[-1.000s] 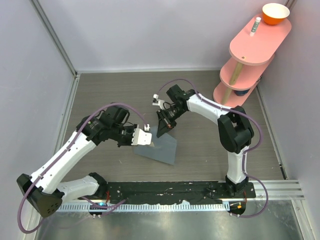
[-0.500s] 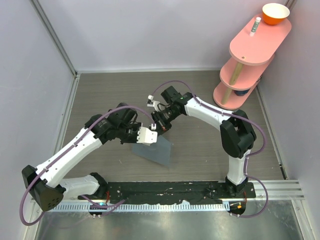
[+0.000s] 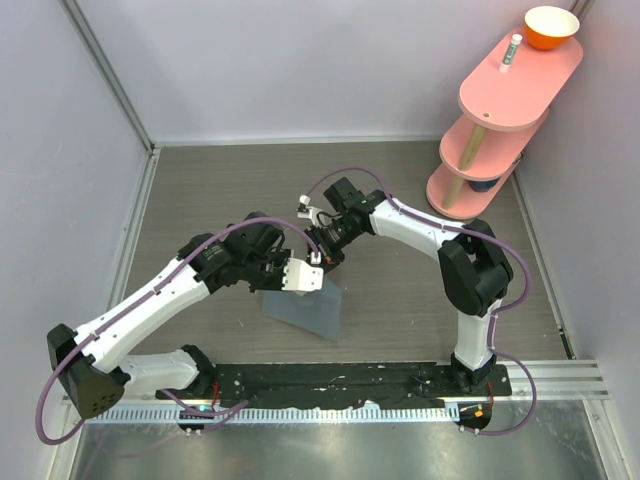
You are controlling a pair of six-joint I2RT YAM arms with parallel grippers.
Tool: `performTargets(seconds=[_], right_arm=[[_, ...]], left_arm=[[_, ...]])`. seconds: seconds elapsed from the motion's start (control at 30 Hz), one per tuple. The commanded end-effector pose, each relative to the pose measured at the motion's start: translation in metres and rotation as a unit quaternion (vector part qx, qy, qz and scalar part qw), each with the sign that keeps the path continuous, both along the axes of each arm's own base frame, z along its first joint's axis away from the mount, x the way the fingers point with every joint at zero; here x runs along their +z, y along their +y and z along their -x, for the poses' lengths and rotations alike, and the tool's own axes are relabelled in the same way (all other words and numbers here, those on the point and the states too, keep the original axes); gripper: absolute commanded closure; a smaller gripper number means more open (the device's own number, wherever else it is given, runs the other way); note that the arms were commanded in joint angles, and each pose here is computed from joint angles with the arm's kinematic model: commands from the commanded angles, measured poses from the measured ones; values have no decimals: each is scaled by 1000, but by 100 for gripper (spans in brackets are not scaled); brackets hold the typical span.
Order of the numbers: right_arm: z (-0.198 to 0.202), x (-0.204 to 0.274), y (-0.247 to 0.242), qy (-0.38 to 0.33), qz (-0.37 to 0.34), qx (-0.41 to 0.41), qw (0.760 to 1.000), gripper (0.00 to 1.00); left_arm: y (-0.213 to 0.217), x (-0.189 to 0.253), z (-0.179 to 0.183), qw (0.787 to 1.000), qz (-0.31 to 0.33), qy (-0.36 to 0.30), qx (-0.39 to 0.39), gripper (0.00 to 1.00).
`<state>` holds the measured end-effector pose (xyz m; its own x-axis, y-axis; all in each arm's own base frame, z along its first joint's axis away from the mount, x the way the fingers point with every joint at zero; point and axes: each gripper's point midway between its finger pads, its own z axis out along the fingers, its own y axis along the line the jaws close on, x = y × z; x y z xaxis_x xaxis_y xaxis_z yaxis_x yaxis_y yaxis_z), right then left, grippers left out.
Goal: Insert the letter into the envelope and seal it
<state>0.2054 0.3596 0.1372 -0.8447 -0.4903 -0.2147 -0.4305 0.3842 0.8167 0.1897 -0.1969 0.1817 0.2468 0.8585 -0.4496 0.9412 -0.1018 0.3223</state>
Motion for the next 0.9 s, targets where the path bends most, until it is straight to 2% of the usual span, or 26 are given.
performTargets(seconds=[0.0, 0.27, 0.87], right_arm=[[5, 31, 5, -27, -46, 9, 999, 99], [6, 29, 3, -30, -41, 5, 999, 99], [6, 32, 7, 0, -51, -11, 999, 99]], left_arm=[[-11, 7, -2, 1000, 23, -4, 2, 100], [-5, 16, -1, 999, 30, -16, 13, 100], [-30, 13, 12, 996, 71, 58, 20, 100]])
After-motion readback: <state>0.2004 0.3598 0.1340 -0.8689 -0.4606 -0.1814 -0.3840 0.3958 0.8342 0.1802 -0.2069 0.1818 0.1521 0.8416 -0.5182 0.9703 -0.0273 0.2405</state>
